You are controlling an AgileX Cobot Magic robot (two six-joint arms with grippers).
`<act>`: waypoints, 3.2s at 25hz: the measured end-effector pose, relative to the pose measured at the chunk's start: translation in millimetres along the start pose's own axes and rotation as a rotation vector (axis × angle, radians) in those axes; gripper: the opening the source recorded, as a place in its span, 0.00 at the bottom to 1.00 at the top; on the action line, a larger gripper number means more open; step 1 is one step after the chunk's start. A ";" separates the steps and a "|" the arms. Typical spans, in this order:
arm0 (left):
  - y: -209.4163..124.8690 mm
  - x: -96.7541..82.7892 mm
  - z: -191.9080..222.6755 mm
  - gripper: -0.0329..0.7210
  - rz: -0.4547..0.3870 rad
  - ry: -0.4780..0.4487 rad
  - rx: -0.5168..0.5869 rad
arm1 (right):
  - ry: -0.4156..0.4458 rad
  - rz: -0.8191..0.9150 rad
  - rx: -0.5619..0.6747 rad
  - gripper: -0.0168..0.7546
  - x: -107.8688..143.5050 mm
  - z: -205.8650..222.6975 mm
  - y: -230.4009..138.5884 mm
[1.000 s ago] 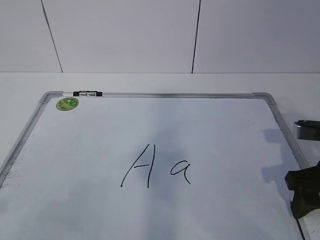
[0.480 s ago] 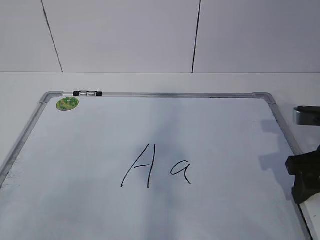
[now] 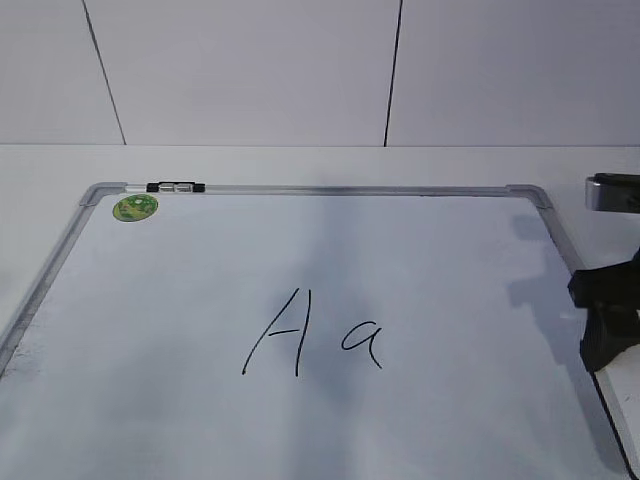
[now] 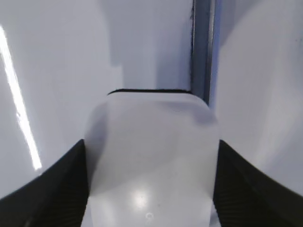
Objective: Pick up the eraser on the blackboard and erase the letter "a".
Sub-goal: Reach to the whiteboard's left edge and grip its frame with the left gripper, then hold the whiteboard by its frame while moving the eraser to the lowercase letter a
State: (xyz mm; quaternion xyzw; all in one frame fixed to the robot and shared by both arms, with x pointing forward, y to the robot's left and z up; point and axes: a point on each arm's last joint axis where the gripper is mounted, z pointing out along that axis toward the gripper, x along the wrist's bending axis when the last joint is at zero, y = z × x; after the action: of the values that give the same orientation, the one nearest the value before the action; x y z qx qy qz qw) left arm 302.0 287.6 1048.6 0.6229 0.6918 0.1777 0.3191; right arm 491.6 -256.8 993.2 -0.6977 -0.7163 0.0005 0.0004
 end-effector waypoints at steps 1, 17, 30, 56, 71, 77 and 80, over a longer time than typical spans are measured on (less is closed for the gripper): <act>3.4 0.2 4.5 0.40 -0.004 0.004 0.016 | 0.000 0.000 0.000 0.71 0.1 -1.0 0.4; 111.1 -4.8 83.7 0.40 -0.043 0.069 0.283 | 0.068 0.014 0.023 0.71 6.4 -4.3 -0.4; 148.9 -4.8 174.3 0.40 -0.004 0.116 0.487 | 0.062 -0.039 0.002 0.71 16.3 -28.6 11.6; 132.9 11.1 256.0 0.40 0.002 0.157 0.563 | 0.045 -0.107 0.025 0.71 37.2 -20.4 32.4; 126.0 15.3 270.6 0.40 0.011 0.171 0.603 | 0.044 -0.107 0.031 0.71 37.1 -20.4 31.9; 126.5 15.2 270.7 0.36 0.011 0.170 0.602 | 0.044 -0.107 0.031 0.71 37.1 -20.4 31.9; 126.5 15.1 270.7 0.28 0.009 0.169 0.602 | 0.044 -0.107 0.031 0.71 37.1 -20.4 31.9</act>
State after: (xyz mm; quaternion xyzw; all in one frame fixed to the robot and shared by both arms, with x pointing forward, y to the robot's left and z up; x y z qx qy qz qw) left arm 575.8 281.6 928.2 0.6756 0.7346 0.0178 0.0608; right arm 522.5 -219.0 1013.5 -0.6580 -0.7525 -0.0036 0.0270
